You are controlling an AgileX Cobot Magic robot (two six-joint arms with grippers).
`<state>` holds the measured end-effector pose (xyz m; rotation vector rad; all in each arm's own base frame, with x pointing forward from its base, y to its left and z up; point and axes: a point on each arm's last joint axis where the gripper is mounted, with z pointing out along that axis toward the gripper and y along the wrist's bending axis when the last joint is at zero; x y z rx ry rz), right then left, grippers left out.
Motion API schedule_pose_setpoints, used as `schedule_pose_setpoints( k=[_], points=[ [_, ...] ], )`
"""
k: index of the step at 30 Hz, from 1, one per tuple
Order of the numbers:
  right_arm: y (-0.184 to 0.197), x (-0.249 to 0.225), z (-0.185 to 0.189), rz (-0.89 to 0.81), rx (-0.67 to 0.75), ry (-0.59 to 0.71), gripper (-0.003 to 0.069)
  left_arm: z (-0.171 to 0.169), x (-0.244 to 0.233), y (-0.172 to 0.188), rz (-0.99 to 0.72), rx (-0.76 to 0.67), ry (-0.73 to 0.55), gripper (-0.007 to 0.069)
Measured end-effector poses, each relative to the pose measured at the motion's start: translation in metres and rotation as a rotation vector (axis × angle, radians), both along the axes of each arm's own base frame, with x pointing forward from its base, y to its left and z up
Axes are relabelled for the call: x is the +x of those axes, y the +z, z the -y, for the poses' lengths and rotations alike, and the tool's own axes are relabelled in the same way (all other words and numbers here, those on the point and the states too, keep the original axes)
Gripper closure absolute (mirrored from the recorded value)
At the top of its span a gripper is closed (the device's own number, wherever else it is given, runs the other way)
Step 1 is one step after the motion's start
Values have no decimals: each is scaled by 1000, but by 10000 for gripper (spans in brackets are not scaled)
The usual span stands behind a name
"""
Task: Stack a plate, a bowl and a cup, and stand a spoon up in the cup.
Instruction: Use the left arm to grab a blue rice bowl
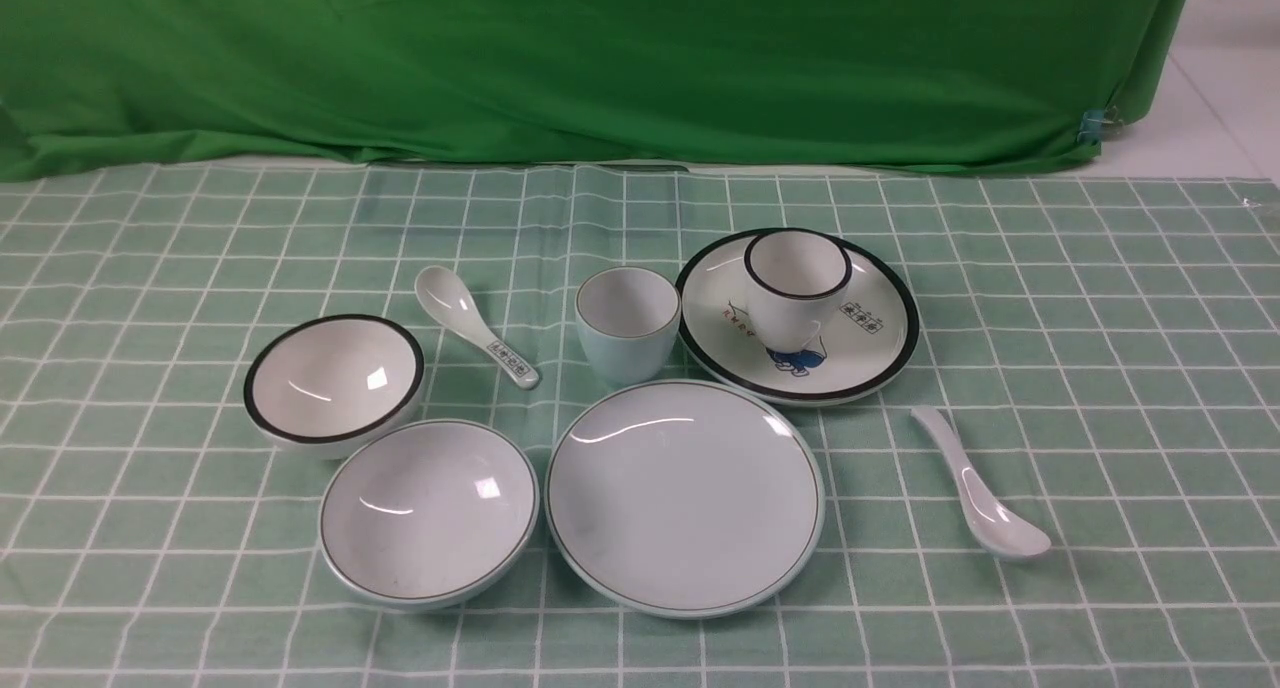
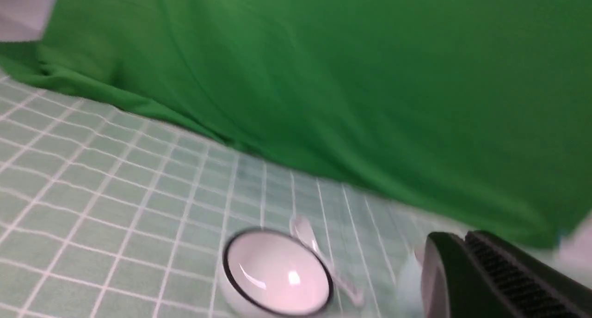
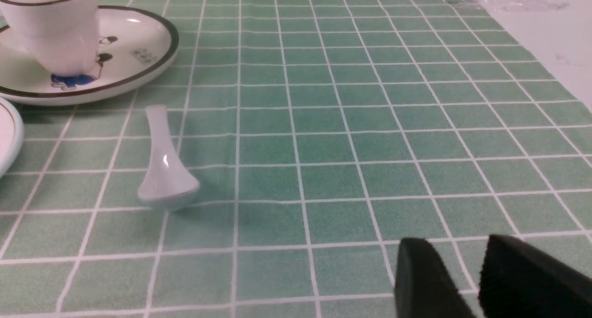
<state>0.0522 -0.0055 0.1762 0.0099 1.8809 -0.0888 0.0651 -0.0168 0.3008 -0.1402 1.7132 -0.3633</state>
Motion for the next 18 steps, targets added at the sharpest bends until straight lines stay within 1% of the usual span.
schedule_pose_setpoints(
  k=[2,3,4,5,7,8,10,11,13,16,18],
  points=[
    [0,0,0,0,0,0,417,9,14,13,-95,70,-146,608],
    [0,0,0,0,0,0,417,11,15,16,-104,75,-167,608],
    [0,0,0,0,0,0,417,16,23,21,-154,102,-240,608],
    [0,0,0,0,0,0,417,28,40,24,-251,131,-367,608],
    [0,0,0,0,0,0,417,40,57,24,-319,149,-457,608],
    [0,0,0,0,0,0,417,40,58,25,-315,149,-457,608],
    [0,0,0,0,0,0,417,49,69,23,-349,160,-501,608],
    [0,0,0,0,0,0,417,57,83,15,-391,166,-523,608],
    [0,0,0,0,0,0,417,66,97,7,-428,171,-534,608],
    [0,0,0,0,0,0,417,72,108,-4,-476,181,-543,608],
    [0,0,0,0,0,0,417,75,116,-14,-519,220,-577,608]
  ],
)
